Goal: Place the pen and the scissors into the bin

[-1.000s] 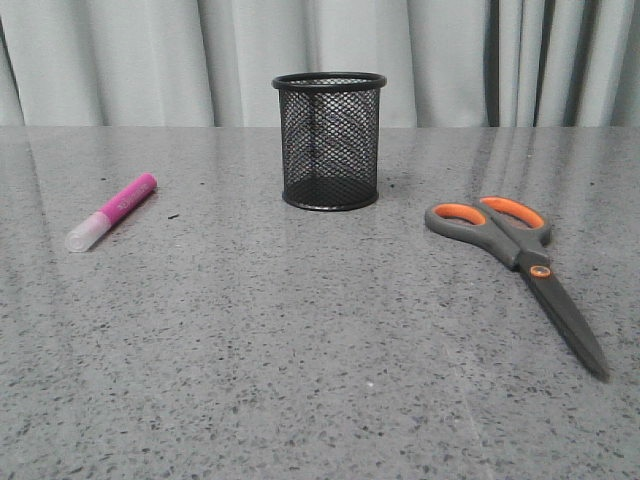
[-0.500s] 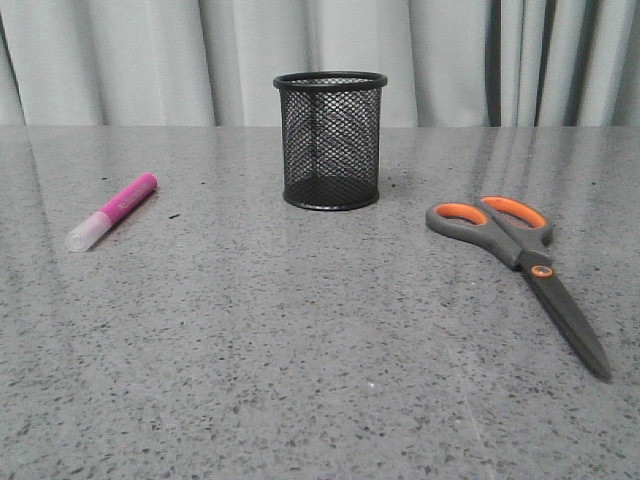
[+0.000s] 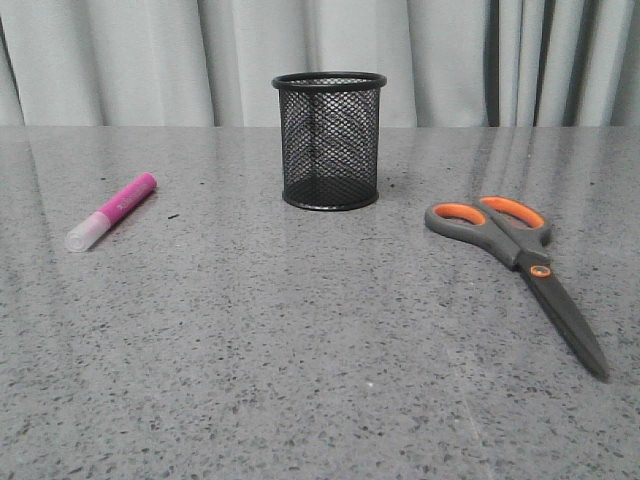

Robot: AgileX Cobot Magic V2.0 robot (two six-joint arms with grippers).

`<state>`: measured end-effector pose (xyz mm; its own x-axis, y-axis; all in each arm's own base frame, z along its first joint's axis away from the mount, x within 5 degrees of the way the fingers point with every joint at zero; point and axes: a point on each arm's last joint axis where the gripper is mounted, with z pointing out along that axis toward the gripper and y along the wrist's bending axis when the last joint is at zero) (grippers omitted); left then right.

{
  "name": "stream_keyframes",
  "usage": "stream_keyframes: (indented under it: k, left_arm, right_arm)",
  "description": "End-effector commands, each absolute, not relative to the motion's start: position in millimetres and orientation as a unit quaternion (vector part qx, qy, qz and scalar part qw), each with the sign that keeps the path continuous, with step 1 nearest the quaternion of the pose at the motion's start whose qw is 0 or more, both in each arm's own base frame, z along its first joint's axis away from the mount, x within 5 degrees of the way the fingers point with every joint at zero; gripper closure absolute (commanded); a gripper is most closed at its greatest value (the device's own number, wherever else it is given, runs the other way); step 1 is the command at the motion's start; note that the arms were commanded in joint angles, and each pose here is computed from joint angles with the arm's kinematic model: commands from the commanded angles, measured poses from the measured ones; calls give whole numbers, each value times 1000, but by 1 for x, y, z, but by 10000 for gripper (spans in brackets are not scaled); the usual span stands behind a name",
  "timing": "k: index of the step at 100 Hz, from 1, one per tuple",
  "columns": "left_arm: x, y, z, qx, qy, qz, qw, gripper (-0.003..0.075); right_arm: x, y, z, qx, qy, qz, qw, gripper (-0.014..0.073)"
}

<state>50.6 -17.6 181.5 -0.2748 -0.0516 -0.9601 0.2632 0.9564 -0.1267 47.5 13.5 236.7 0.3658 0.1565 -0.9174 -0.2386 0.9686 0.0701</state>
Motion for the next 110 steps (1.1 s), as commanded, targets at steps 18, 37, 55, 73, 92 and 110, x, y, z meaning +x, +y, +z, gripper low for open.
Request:
stream_keyframes:
  k: [18, 37, 55, 73, 92, 110]
  left_arm:
    - [51, -17, 180, 62, 767, -137, 623, 740]
    - [52, -16, 184, 64, 752, -132, 643, 740]
    - [53, -15, 203, -20, 684, -213, 698, 740]
    - [53, -8, 214, -131, 624, -298, 711, 740]
    - [53, -4, 216, -181, 602, -333, 703, 740]
    - [50, -10, 228, -127, 620, -329, 701, 595]
  right_arm:
    - [47, 9, 233, 41, 558, 190, 807, 661]
    - [47, 8, 233, 64, 554, 210, 803, 661]
    - [46, 7, 239, 70, 549, 215, 804, 661]
    - [43, 7, 253, 69, 538, 216, 811, 661]
    - [36, 5, 273, 69, 529, 216, 818, 661]
    - [29, 2, 297, 90, 607, 193, 766, 659]
